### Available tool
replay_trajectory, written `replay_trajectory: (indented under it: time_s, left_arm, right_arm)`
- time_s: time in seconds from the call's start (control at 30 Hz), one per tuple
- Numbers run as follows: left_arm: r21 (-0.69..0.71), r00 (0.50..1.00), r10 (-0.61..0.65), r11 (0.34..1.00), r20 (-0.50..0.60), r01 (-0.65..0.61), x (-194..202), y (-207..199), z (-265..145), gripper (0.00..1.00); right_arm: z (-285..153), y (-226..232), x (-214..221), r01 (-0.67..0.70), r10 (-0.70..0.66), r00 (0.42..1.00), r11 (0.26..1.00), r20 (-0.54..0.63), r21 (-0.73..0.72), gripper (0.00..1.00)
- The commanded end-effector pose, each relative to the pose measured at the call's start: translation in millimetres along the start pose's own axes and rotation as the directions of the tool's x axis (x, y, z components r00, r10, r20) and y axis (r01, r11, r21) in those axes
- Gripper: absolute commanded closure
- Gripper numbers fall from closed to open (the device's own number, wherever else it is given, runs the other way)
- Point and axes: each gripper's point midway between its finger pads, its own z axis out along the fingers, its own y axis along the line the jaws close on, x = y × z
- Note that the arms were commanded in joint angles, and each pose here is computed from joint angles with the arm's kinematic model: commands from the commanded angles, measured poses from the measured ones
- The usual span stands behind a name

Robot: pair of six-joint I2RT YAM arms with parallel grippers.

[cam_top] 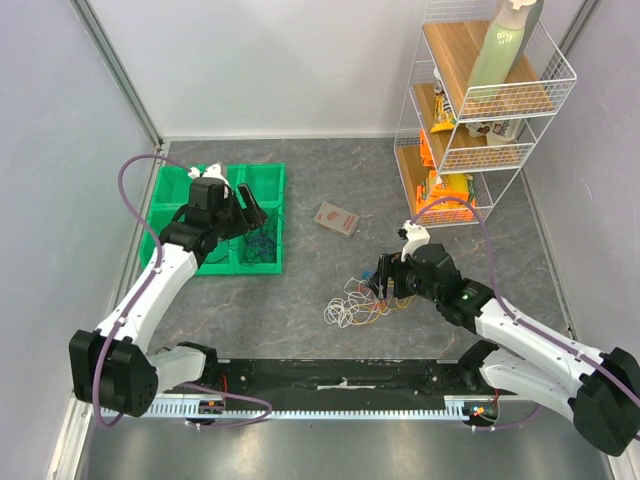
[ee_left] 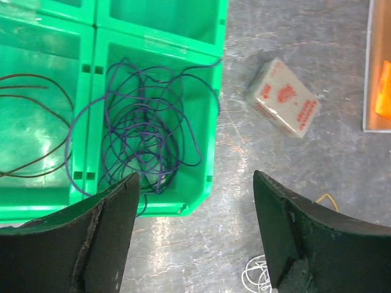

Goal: Untangle the cables

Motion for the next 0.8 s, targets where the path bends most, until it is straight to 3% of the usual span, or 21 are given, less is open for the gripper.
replay_trajectory:
  time_s: [0.0, 0.13, 0.27, 0.43, 0.53, 0.77]
  left_arm:
    - [0.121, 0.999, 0.046, 0.992, -0.023, -0.043, 4, -19, -6, 0.24]
    - [0.311, 0.994, 0.076, 0.949, -0.08, -0.047, 17, -50, -10, 0.34]
    - [0.581, 0.965, 0.19, 0.812, -0.182, -0.05, 55, -105, -22, 0.38]
    - [0.739, 0.846, 0.464, 0.661, -0.264, -0.132, 154, -152, -41, 0.34]
    - [0.754, 0.773, 0.55, 0.64, -0.316, -0.147, 208, -145, -37, 0.41]
    - [0.735, 0.743, 0.582, 0.652, -0.332, -0.183, 234, -141, -19, 0.45]
  right_arm:
    - [4, -14, 6, -0.02, 0.02, 1.0, 0.997, -0.004, 0.073, 0.17]
    - [6, -15, 15, -0.031, 0.033, 0.999, 0.997, -0.034, 0.069, 0.18]
    - [5, -6, 24, -0.026, 0.026, 0.997, 1.0, -0.066, 0.007, 0.19]
    - [6, 19, 29, 0.008, -0.025, 0.993, 0.99, -0.114, -0.143, 0.2]
    - [7, 25, 29, 0.015, -0.037, 0.992, 0.983, -0.12, -0.181, 0.21]
    - [8, 41, 30, 0.027, -0.062, 0.99, 0.965, -0.128, -0.261, 0.28]
